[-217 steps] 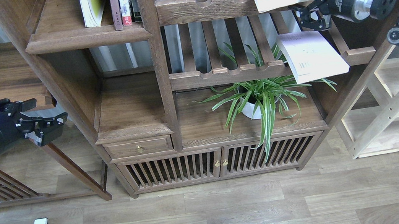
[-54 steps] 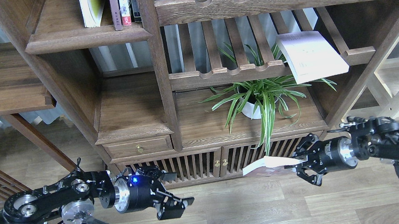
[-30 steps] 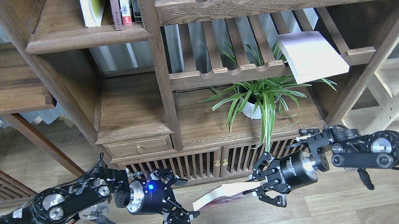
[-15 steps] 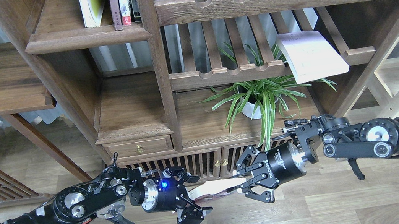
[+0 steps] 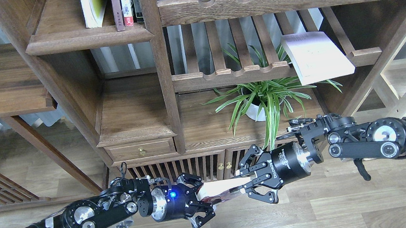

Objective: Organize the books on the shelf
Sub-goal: 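Grasp the red-covered book with the left gripper, release the right gripper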

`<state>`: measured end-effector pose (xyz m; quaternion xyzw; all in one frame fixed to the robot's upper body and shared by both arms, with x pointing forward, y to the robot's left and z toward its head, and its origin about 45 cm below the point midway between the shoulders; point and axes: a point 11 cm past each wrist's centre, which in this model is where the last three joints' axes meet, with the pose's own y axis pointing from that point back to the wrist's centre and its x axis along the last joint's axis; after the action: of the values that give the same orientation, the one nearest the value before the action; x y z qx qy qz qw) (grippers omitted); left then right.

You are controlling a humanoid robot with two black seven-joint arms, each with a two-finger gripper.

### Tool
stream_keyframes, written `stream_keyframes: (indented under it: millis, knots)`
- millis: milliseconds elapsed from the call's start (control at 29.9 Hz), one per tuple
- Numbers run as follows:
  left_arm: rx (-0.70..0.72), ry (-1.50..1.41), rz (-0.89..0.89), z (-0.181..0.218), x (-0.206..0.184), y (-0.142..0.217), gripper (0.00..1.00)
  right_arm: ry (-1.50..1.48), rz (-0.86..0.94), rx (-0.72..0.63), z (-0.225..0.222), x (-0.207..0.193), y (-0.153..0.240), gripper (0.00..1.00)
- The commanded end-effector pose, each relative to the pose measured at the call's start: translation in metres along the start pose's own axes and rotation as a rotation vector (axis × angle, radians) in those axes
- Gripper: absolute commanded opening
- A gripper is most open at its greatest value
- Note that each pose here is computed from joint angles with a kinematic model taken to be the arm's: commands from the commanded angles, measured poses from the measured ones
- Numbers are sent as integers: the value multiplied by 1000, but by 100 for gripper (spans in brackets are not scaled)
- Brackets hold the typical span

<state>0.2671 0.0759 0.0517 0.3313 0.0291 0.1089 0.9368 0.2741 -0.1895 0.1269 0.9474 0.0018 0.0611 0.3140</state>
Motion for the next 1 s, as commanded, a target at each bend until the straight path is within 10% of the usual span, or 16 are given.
stream_keyframes:
  millis: [0,334,401,969]
  knots:
    - [-21,12,1,5,-1,-1,0,-10,-8,-3,1,-1,1,7]
    - [-57,66,3,11,1,2,0,-147,110,-2,15,20,15,66]
    - [-79,72,4,16,2,4,0,-159,131,-15,22,23,19,100]
    - [-155,181,99,6,50,84,0,-330,445,-212,113,38,129,100]
